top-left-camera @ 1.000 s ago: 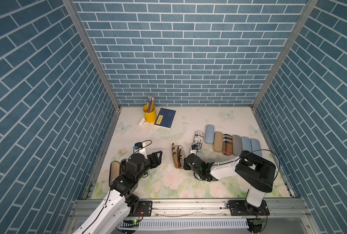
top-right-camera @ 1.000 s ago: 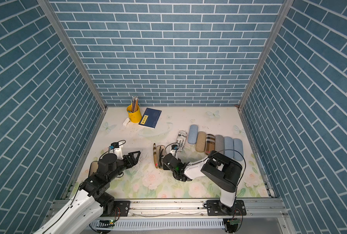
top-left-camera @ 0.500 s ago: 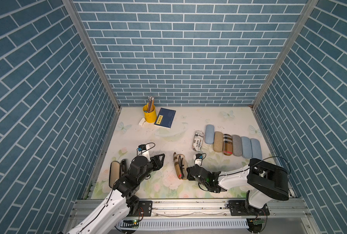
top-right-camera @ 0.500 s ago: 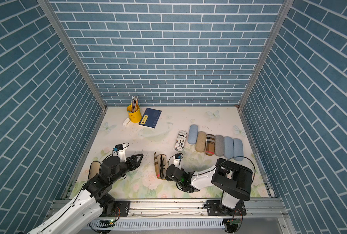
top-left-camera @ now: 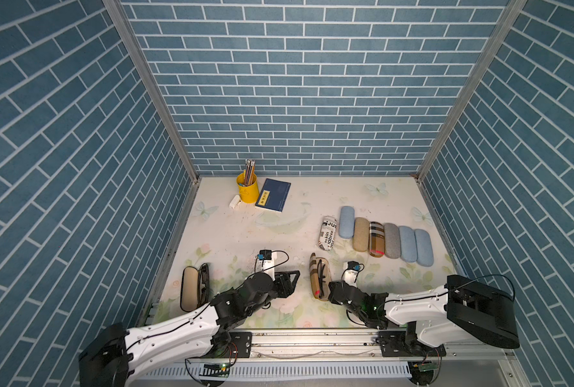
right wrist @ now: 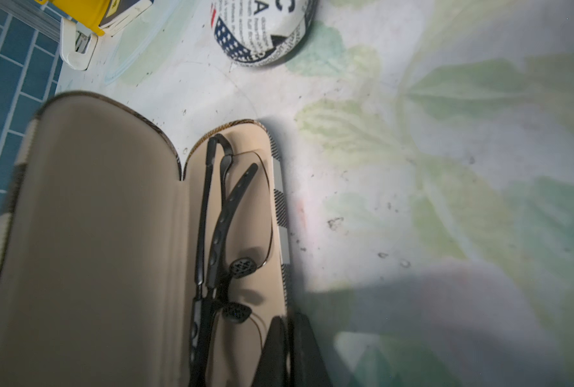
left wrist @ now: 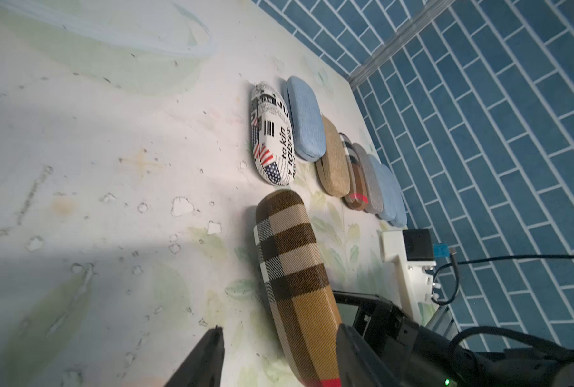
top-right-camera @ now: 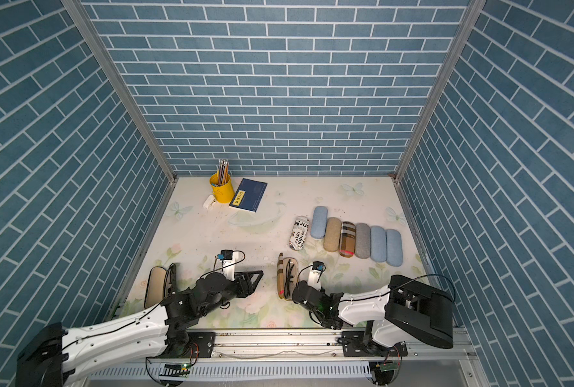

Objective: Close the glasses case
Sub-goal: Move the glasses case to the center of the board.

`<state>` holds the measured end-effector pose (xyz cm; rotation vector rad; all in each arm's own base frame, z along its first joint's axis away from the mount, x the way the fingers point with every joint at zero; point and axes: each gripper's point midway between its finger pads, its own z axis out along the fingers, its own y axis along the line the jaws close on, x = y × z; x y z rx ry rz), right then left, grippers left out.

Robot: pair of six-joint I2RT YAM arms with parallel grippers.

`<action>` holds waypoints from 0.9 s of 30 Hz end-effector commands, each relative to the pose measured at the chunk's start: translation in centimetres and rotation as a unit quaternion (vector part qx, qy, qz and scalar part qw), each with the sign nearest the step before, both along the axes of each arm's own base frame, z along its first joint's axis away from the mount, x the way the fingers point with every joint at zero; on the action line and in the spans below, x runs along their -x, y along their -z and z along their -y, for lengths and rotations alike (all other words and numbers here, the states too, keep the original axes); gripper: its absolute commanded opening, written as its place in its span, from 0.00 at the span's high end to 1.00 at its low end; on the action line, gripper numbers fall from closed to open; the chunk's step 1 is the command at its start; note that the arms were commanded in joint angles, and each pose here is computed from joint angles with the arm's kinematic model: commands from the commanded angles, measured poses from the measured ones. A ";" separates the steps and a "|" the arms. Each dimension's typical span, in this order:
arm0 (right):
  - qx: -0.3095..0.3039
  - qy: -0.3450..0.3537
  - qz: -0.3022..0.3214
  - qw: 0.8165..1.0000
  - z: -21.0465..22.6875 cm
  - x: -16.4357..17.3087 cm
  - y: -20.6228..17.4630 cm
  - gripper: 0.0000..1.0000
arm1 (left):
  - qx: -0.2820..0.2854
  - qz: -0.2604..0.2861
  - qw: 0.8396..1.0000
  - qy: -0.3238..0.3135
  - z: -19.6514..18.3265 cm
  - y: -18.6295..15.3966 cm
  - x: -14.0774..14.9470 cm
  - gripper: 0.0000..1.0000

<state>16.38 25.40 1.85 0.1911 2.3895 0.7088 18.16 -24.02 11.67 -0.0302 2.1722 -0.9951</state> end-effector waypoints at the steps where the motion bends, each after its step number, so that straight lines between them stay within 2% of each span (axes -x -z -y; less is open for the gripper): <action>1: 0.029 0.018 -0.007 0.999 1.6 0.3 1.1 0.93 | 0.035 0.018 0.999 -0.010 1.5 -1.2 -0.5 0.42; 11: 0.024 0.015 -0.007 1.000 1.9 0.6 1.5 0.87 | 0.037 0.017 0.999 0.015 4.5 -1.4 -0.1 0.45; 27: 0.014 -0.001 -0.003 1.000 1.9 0.9 1.5 0.85 | 0.019 0.015 0.999 0.031 7.2 -0.6 -0.1 0.61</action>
